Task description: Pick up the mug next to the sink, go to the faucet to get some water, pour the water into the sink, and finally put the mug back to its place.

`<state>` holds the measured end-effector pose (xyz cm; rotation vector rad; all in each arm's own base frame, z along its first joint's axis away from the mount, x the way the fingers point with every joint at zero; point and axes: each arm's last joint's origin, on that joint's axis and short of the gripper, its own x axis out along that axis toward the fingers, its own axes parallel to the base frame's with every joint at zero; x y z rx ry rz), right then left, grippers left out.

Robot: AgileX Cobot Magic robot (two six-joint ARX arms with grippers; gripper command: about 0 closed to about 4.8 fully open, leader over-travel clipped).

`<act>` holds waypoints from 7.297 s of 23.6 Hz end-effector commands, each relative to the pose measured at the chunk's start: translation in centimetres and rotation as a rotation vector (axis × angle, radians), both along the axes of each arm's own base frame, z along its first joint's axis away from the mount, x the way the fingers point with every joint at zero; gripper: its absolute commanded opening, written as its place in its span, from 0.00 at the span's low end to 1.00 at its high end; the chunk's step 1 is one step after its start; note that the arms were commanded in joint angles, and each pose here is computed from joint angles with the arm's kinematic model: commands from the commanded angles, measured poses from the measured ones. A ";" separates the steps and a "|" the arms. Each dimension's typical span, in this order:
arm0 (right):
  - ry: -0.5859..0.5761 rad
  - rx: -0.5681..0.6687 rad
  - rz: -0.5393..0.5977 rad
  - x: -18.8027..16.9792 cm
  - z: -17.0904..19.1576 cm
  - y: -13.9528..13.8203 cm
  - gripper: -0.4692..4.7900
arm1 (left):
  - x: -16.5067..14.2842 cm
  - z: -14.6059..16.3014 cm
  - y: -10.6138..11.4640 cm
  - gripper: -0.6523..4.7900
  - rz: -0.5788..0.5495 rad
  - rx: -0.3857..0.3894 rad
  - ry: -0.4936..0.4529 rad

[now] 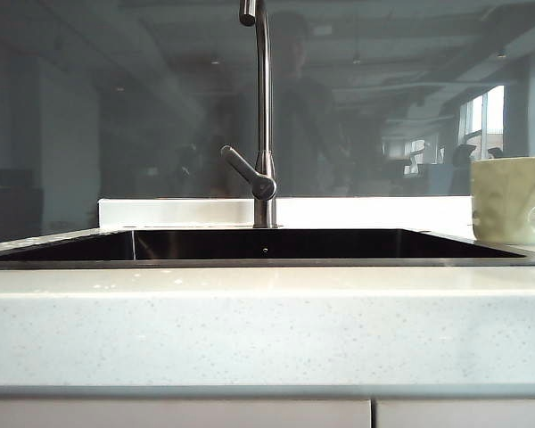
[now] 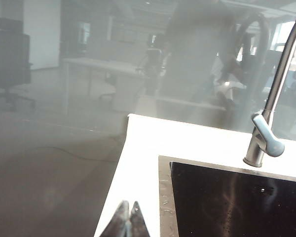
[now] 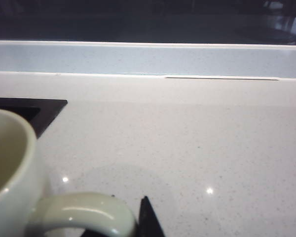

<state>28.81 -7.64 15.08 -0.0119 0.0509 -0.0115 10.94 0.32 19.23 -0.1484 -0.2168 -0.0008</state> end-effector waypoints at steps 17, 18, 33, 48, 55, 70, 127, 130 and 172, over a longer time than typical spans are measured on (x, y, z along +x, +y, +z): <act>-0.244 0.147 0.057 0.4 6.6 1.3 0.08 | 10.5 5.3 -0.2 0.11 -0.205 0.064 0.028; -0.237 0.177 0.082 0.6 7.5 2.0 0.08 | 13.0 5.2 -0.3 0.11 -0.264 0.060 0.033; -0.068 0.278 0.395 4.2 17.2 15.2 0.08 | 36.8 -0.6 -6.2 0.87 -0.740 -0.174 -0.005; -0.036 0.279 0.491 12.8 20.0 22.6 0.08 | 42.4 1.7 -13.6 0.86 -0.903 -0.062 -0.069; -0.062 0.282 0.499 14.0 20.7 24.0 0.08 | 42.3 2.4 -13.8 0.86 -0.975 -0.041 -0.082; -0.127 0.291 0.487 13.9 21.3 24.1 0.08 | 42.0 2.2 -14.0 0.86 -1.128 0.017 -0.057; -0.171 0.300 0.493 13.8 21.9 24.0 0.08 | 43.1 1.5 -11.8 0.85 -0.891 0.122 -0.066; -0.171 0.300 0.493 13.8 21.9 24.0 0.08 | 43.1 1.5 -11.8 0.85 -0.891 0.122 -0.066; -0.153 0.222 0.476 14.0 21.7 23.4 0.08 | 42.4 2.3 -11.4 0.85 -1.131 0.167 -0.123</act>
